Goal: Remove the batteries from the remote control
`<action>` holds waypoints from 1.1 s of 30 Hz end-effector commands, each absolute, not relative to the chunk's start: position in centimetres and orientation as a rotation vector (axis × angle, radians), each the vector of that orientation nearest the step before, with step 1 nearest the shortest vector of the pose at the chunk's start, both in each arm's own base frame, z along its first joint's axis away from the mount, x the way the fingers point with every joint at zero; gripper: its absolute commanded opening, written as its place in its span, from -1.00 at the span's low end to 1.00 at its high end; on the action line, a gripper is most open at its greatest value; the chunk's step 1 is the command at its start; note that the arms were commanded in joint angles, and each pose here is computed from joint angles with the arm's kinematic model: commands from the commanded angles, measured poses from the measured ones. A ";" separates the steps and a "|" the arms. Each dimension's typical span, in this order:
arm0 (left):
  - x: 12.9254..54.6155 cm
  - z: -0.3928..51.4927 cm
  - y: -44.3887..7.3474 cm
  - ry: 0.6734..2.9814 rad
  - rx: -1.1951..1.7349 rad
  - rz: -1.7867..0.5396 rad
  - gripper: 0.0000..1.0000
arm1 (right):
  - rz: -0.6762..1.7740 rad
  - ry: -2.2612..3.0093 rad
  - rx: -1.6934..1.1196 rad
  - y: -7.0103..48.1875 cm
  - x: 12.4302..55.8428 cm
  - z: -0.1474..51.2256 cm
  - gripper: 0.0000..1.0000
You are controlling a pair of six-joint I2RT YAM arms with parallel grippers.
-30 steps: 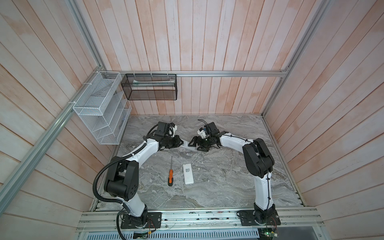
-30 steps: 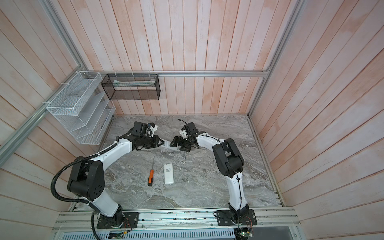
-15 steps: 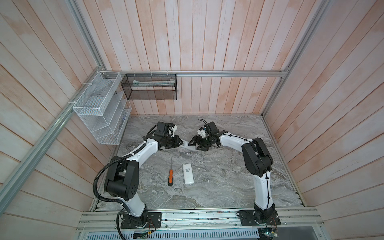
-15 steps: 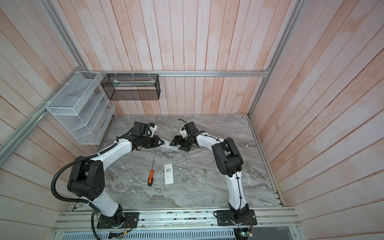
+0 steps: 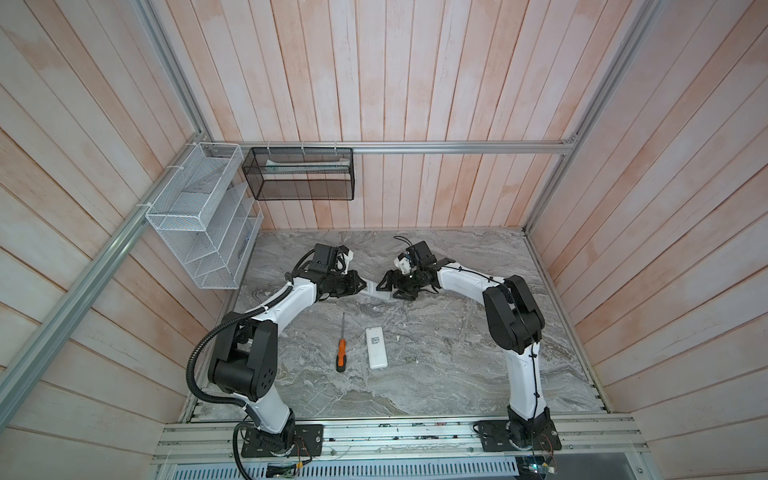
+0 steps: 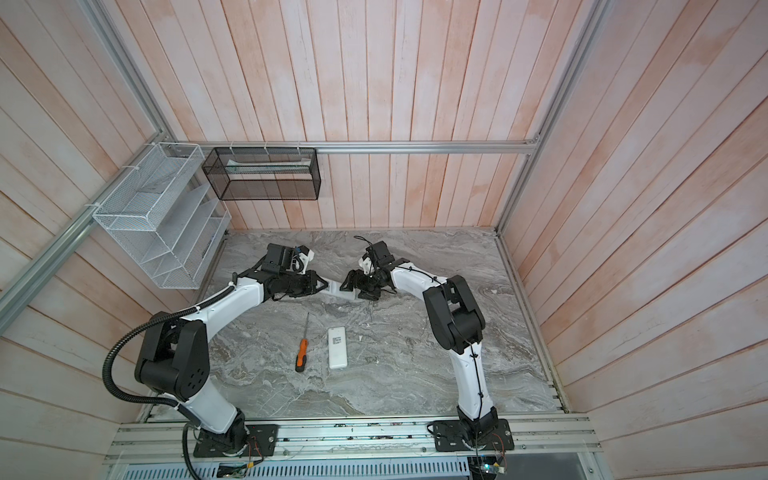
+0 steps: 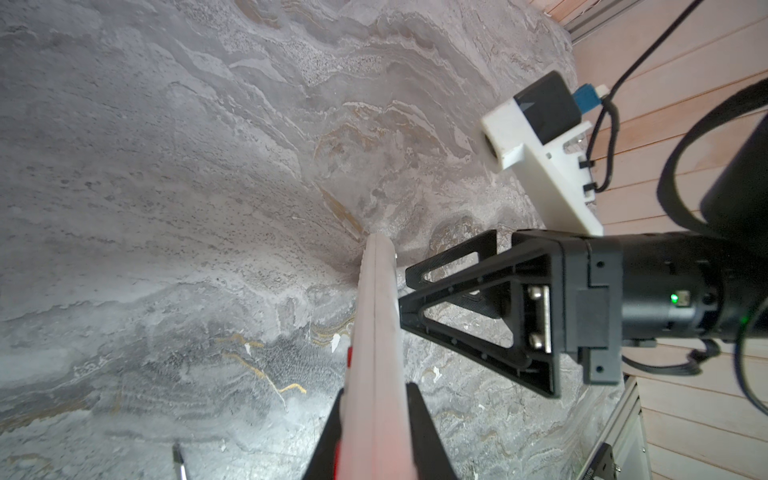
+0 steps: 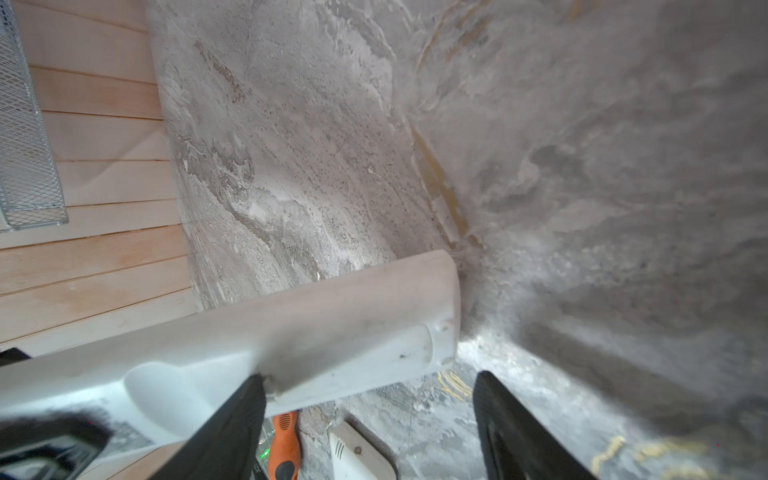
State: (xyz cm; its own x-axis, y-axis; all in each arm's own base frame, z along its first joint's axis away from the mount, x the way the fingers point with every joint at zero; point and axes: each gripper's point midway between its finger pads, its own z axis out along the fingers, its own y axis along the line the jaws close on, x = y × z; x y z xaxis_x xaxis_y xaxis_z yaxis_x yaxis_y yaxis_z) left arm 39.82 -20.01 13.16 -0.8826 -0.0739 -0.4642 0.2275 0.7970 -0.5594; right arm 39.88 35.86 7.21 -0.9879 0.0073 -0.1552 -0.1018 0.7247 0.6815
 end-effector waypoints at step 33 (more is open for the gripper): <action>36.9 8.6 -19.2 2.756 0.045 -0.780 -1.00 | 1.021 2.536 -0.193 35.7 38.7 17.1 0.75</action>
